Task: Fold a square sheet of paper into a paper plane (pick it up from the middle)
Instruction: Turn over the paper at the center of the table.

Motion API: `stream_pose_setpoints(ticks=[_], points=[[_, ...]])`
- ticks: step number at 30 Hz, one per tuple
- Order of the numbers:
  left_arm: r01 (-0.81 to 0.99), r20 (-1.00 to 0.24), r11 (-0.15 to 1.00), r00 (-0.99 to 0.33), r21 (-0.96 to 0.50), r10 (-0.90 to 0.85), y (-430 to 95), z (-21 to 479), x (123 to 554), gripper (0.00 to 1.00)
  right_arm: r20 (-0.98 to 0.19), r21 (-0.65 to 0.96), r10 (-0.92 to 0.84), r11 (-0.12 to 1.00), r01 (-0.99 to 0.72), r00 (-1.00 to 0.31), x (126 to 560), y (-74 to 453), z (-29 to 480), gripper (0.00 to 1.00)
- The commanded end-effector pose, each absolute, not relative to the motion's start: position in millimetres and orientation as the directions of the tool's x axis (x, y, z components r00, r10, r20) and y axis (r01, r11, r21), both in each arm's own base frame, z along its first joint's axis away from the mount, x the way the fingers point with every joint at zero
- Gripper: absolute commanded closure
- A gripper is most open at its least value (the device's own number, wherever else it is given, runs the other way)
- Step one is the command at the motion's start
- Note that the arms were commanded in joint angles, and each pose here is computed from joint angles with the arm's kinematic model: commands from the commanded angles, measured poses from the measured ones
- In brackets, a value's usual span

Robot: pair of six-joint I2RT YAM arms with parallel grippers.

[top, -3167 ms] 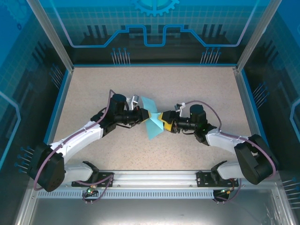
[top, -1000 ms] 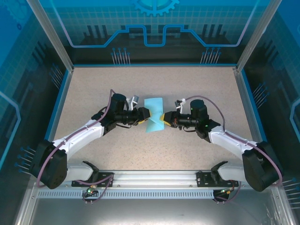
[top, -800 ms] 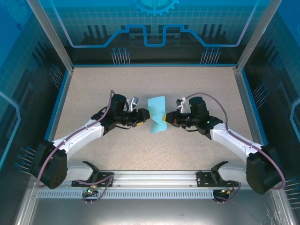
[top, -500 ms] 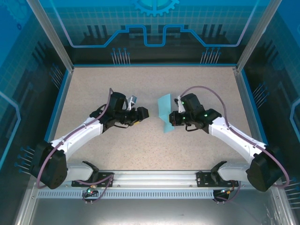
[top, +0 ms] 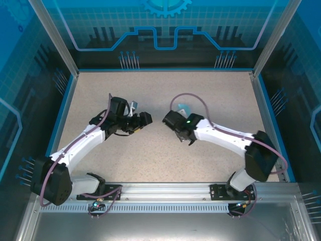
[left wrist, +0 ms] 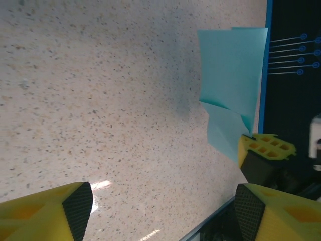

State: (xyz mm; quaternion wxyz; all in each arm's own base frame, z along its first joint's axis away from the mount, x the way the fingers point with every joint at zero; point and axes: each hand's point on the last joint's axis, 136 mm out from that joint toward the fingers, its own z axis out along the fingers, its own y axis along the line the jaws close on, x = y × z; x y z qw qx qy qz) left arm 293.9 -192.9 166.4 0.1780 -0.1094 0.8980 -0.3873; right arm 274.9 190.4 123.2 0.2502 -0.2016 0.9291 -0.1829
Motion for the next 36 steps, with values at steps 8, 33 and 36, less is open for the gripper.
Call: stream_pose_setpoints(ticks=[8,33,36], points=[[-0.089,-0.278,0.709,-0.88,-0.7,-0.385,-147.3,187.7,296.0,0.21,-0.191,-0.624,-0.593,0.689,-0.37,-0.782,253.2,227.6,66.3,0.97],[-0.109,-0.177,0.644,-0.915,-0.757,-0.363,-156.6,164.7,306.5,0.21,-0.261,-0.307,-0.617,0.782,-0.542,-0.742,212.3,302.9,34.3,0.65],[-0.108,-0.163,0.627,-0.919,-0.772,-0.358,-160.8,163.1,308.5,0.21,-0.314,-0.167,-0.578,0.815,-0.555,-0.753,208.9,303.0,44.4,0.6]])
